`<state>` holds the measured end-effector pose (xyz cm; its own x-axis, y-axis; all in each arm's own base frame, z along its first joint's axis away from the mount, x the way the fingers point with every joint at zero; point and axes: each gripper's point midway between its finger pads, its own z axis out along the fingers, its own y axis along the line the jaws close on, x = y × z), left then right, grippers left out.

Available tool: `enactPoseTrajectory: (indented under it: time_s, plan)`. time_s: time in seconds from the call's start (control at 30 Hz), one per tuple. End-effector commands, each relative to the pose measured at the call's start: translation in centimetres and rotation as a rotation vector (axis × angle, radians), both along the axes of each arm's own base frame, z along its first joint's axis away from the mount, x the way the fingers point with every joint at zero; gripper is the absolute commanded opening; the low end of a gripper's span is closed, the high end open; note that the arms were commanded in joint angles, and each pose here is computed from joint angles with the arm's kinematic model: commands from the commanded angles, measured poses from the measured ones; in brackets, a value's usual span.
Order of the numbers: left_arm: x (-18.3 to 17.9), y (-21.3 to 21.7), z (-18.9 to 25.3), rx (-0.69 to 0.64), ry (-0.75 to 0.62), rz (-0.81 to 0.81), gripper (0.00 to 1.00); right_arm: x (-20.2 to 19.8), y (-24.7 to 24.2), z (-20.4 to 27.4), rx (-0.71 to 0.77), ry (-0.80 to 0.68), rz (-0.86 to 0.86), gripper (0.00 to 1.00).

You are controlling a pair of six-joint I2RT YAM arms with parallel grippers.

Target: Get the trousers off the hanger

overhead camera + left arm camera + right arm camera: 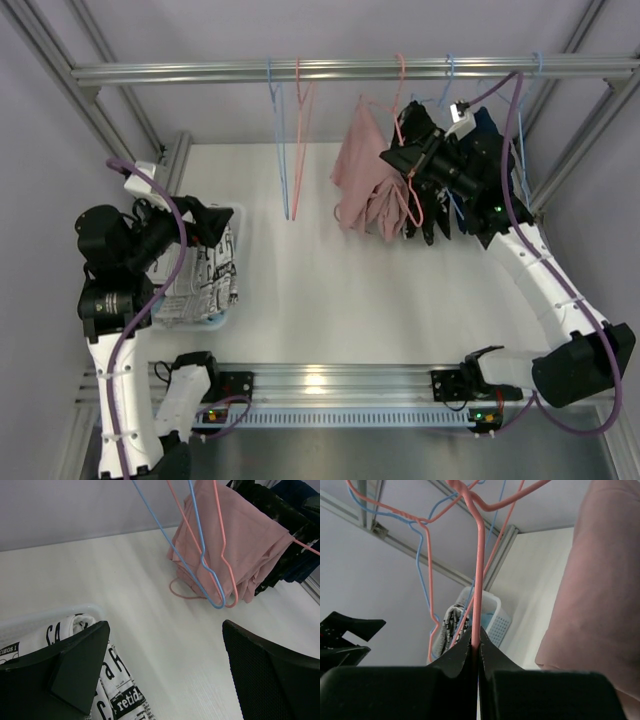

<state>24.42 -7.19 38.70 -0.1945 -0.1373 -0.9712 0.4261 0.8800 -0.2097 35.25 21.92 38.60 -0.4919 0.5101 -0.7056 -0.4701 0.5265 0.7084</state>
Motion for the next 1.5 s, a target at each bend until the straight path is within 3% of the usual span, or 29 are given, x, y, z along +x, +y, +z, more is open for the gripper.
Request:
enactPoseTrajectory:
  time_s: [0.0,0.23,0.5,0.63,0.73,0.77,0.9,1.07,1.13,1.3,1.47]
  plan:
    - [-0.3,-0.6,2.0,0.001,-0.097,-0.042,0.99,-3.3,-0.8,9.9,0.133,-0.280,0.053,0.00]
    - [-0.2,-1.2,3.8,0.035,-0.162,-0.098,0.99,-6.6,-1.1,14.9,0.209,-0.387,0.107,0.00]
    - [1.7,-2.2,6.2,0.054,-0.199,-0.198,0.99,-9.2,-1.6,14.8,0.225,-0.374,0.108,0.00]
    - [4.4,-3.8,7.4,0.153,-0.193,-0.246,0.99,-11.1,-2.0,14.6,0.233,-0.391,0.110,0.00]
    - [5.6,-7.5,8.7,0.248,-0.232,-0.294,0.99,-12.1,-2.3,14.7,0.238,-0.408,0.108,0.00]
    - [5.4,-10.5,8.4,0.257,-0.233,-0.366,0.99,-12.2,-2.3,14.7,0.238,-0.408,0.106,0.00]
    - [5.1,-15.9,8.4,0.270,-0.261,-0.423,0.99,-12.9,-2.6,14.5,0.224,-0.395,0.097,0.00]
    - [1.0,-23.7,6.9,0.328,-0.364,-0.483,0.99,-12.8,-3.3,12.6,0.205,-0.311,0.045,0.00]
    - [1.3,-25.0,5.3,0.384,-0.362,-0.422,0.99,-12.7,-3.5,12.0,0.210,-0.288,0.033,0.00]
    - [-0.8,-29.5,2.3,0.406,-0.409,-0.457,0.99,-13.1,-3.5,11.9,0.241,-0.262,0.039,0.00]
    - [1.0,-32.7,1.1,0.410,-0.454,-0.413,0.99,-13.7,-3.5,11.7,0.247,-0.257,0.052,0.00]
